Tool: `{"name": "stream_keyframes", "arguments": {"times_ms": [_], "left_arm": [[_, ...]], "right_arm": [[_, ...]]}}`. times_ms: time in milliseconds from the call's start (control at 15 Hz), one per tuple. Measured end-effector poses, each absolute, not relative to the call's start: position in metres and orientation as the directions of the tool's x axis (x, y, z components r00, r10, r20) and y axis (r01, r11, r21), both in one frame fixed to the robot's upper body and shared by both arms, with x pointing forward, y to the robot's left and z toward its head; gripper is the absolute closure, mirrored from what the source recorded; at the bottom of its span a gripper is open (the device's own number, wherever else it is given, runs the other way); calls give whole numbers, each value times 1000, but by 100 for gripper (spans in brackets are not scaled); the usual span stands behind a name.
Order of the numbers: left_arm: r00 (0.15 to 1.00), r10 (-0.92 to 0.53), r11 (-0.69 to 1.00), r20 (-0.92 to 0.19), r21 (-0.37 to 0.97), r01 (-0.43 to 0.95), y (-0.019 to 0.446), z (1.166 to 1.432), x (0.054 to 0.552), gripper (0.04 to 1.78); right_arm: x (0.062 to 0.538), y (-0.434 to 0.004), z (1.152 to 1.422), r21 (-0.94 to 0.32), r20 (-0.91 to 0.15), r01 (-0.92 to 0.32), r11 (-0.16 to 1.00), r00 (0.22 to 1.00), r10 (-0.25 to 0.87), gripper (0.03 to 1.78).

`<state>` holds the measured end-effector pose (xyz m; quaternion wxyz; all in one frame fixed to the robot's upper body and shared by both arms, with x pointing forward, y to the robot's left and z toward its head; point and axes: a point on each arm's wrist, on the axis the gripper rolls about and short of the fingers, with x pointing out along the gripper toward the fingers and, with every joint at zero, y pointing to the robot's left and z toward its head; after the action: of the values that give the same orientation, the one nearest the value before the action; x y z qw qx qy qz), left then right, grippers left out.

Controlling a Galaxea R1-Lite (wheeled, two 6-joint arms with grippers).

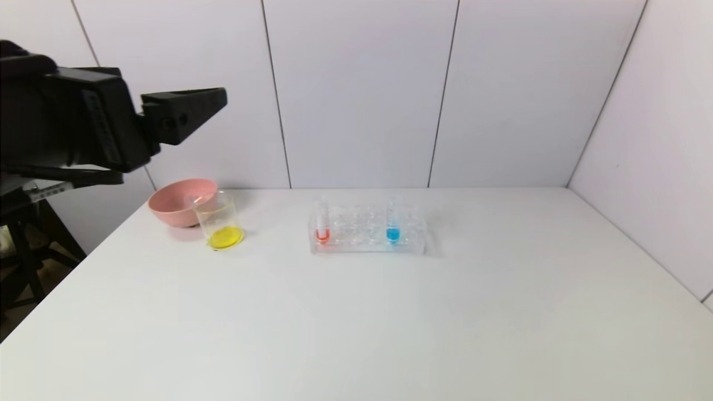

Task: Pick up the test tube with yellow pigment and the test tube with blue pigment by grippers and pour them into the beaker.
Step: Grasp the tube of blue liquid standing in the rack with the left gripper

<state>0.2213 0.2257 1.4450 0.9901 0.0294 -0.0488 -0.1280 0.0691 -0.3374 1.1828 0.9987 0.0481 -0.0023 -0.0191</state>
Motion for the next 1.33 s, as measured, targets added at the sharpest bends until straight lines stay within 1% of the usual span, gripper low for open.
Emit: {"name": "stream_keyframes", "arguments": {"times_ms": [200, 333, 600, 1067, 1333], "left_arm": [[975, -201, 979, 95, -1, 202, 187, 1434, 236, 4], [974, -206, 976, 92, -45, 211, 161, 1423, 243, 4], [968, -251, 962, 8, -112, 251, 116, 1389, 252, 4], [945, -299, 942, -131, -200, 271, 59, 1330, 264, 4], [942, -315, 933, -119, -220, 285, 35, 1306, 276, 4]], "right_arm": [[69, -337, 1183, 96, 3, 37, 995, 999, -38, 4], [69, -337, 1183, 96, 3, 37, 995, 999, -38, 4], [69, -337, 1183, 96, 3, 37, 995, 999, -38, 4], [69, -337, 1183, 96, 3, 37, 995, 999, -37, 4], [69, -337, 1183, 96, 3, 37, 995, 999, -38, 4]]}}
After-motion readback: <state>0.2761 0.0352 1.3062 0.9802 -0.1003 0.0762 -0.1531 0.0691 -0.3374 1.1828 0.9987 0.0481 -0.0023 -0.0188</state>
